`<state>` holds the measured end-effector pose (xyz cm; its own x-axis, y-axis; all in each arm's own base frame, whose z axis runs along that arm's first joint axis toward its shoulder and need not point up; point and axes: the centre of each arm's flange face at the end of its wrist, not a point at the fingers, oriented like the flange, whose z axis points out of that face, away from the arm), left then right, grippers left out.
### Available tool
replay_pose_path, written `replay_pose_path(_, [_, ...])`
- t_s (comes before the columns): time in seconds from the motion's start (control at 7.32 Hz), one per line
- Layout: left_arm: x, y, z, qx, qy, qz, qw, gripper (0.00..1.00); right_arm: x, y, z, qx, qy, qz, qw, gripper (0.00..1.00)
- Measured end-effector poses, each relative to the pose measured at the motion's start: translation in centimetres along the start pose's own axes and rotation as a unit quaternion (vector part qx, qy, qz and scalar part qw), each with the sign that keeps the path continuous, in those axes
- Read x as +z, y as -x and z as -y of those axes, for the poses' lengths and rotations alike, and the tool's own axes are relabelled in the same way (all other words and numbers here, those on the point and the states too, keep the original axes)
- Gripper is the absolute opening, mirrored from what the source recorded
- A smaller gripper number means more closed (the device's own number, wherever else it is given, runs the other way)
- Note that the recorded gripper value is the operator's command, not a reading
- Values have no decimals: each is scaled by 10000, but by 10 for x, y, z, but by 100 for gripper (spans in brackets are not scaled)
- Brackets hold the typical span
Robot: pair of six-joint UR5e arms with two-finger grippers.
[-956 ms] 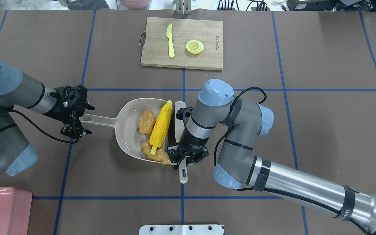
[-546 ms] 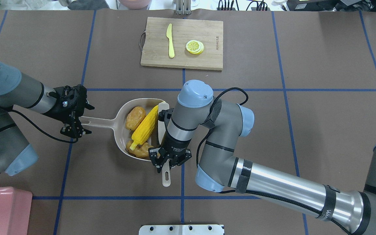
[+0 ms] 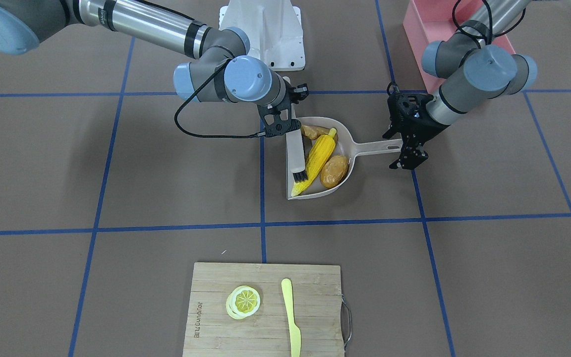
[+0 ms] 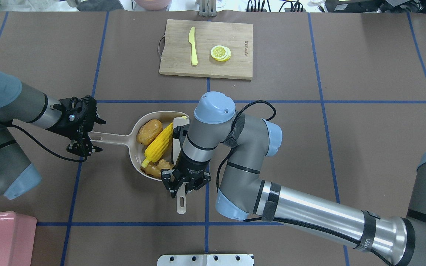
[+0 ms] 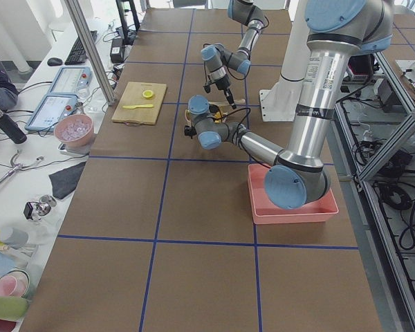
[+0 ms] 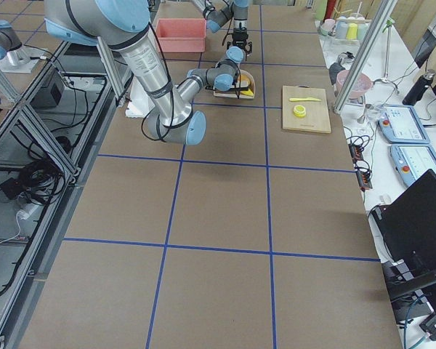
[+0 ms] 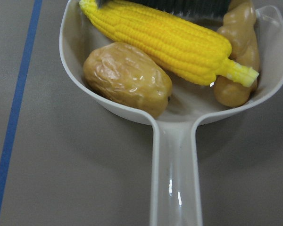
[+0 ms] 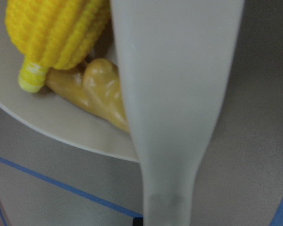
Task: Sweep and dump trash into bin
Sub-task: 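Sweep the remaining ginger into the dustpan with the brush again, then carry the loaded dustpan toward the pink bin with the left gripper while the right withdraws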
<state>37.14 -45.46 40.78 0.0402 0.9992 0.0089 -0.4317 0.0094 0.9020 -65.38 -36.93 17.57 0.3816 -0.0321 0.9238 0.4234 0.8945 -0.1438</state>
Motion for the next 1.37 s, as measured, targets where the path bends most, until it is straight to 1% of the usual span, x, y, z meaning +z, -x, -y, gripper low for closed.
replay_pose_path(0.14, [-1,0,0,-4,-3,3,10000,92,-1,-2,-2,54,9,11,10000,0])
replay_pose_path(0.27, [0,-1,1,-1,-3,0,10000,89,-3,-6,-6,122,23,27,9999,0])
replay_pose_path(0.41, [0,-1,1,2,-4,-4,10000,85,-7,-13,-13,150,37,52,9999,0])
replay_pose_path(0.55, [0,-1,1,2,-5,-7,10000,79,-13,-22,-23,157,47,79,9998,0])
replay_pose_path(0.68, [0,-2,1,6,-9,-7,10000,68,-18,-32,-32,182,58,91,9998,0])
replay_pose_path(0.82, [-1,-2,2,8,-14,-8,10000,52,-22,-43,-40,222,69,77,9997,0])
replay_pose_path(0.96, [-1,-2,2,7,-16,-10,10000,38,-26,-56,-47,280,79,44,9996,0])
replay_pose_path(1.23, [-1,-3,2,7,-17,-11,10000,22,-44,-83,-57,455,52,-40,9989,0])
replay_pose_path(1.37, [-1,-3,3,10,-27,-15,10000,17,-62,-98,-63,561,23,-62,9984,0])
